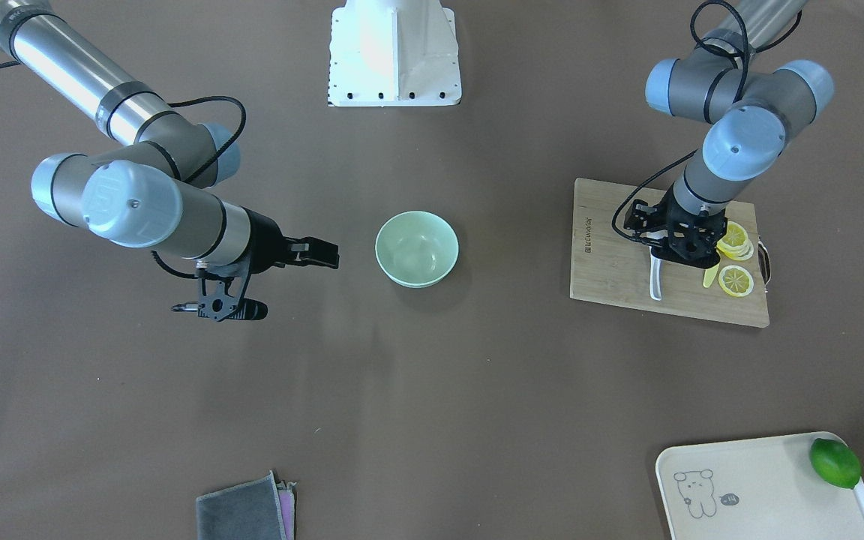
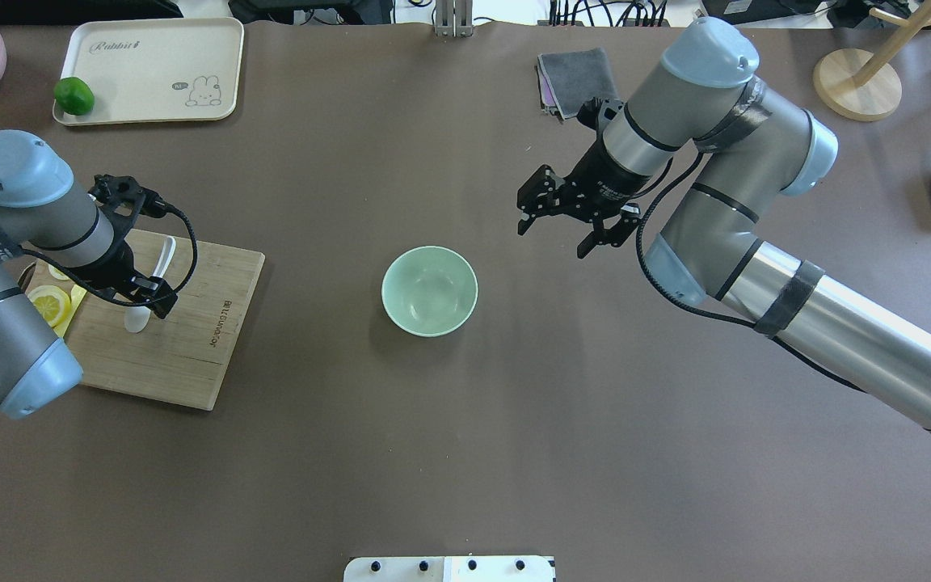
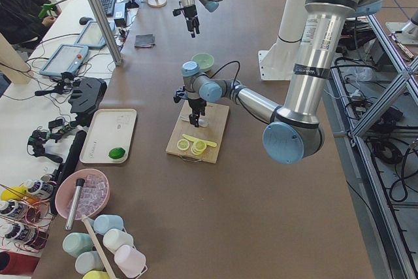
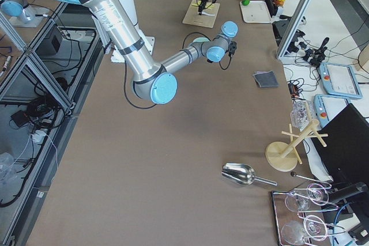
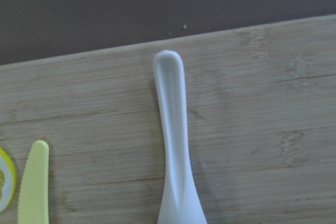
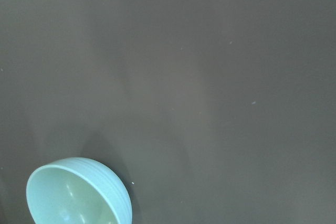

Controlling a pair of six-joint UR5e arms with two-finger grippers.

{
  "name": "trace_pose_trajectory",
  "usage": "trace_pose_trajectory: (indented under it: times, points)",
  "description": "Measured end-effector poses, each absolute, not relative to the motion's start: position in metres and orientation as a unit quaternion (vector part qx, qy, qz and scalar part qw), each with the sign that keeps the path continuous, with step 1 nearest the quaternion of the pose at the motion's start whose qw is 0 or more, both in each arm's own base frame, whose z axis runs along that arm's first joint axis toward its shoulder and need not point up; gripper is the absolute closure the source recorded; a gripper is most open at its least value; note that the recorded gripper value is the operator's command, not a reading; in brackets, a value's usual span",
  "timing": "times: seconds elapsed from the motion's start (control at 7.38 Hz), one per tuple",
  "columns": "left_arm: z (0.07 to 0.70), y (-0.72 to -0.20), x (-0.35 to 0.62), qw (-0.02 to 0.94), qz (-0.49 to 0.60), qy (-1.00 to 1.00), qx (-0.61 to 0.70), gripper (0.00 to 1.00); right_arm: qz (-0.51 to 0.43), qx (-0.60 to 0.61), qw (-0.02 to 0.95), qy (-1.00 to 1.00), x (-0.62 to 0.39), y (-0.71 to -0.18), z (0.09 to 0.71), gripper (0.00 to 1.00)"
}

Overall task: Place spoon in bowl
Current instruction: 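Grasp the white spoon handle with the left gripper while the right arm withdraws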

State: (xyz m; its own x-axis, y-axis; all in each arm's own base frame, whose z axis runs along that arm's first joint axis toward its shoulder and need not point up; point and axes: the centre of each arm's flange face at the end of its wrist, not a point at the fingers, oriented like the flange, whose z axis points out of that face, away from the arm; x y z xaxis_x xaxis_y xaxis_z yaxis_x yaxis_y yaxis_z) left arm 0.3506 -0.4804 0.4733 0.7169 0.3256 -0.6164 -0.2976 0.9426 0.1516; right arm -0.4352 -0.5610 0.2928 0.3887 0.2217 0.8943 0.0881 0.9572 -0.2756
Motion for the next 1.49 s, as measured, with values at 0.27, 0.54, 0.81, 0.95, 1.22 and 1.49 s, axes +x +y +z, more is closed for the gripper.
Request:
trace_pose_trajectory:
  times: [0.27,0.54,0.81,0.95,1.22,1.49]
  points:
    - [0.478,-0.481,0.352,0.927,0.168,0.336,0.019,0.18,0.050,-0.125,0.818,-0.560,-0.393,-0.572,0.299,0.00]
    - [0.482,-0.483,0.354,0.926,0.169,0.338,0.022,0.23,0.037,-0.084,0.826,-0.556,-0.358,-0.581,0.326,0.00]
    - [0.479,-0.484,0.356,0.925,0.166,0.341,0.023,0.73,0.025,-0.043,0.839,-0.542,-0.333,-0.589,0.354,0.00]
    - [0.476,-0.485,0.356,0.925,0.165,0.342,0.024,0.85,0.021,-0.031,0.846,-0.532,-0.324,-0.594,0.364,0.00]
    - [0.475,-0.486,0.357,0.925,0.165,0.343,0.024,0.96,0.010,-0.006,0.859,-0.511,-0.306,-0.604,0.372,0.00]
    - [0.473,-0.486,0.358,0.924,0.165,0.345,0.023,1.00,-0.011,0.024,0.884,-0.467,-0.288,-0.611,0.372,0.00]
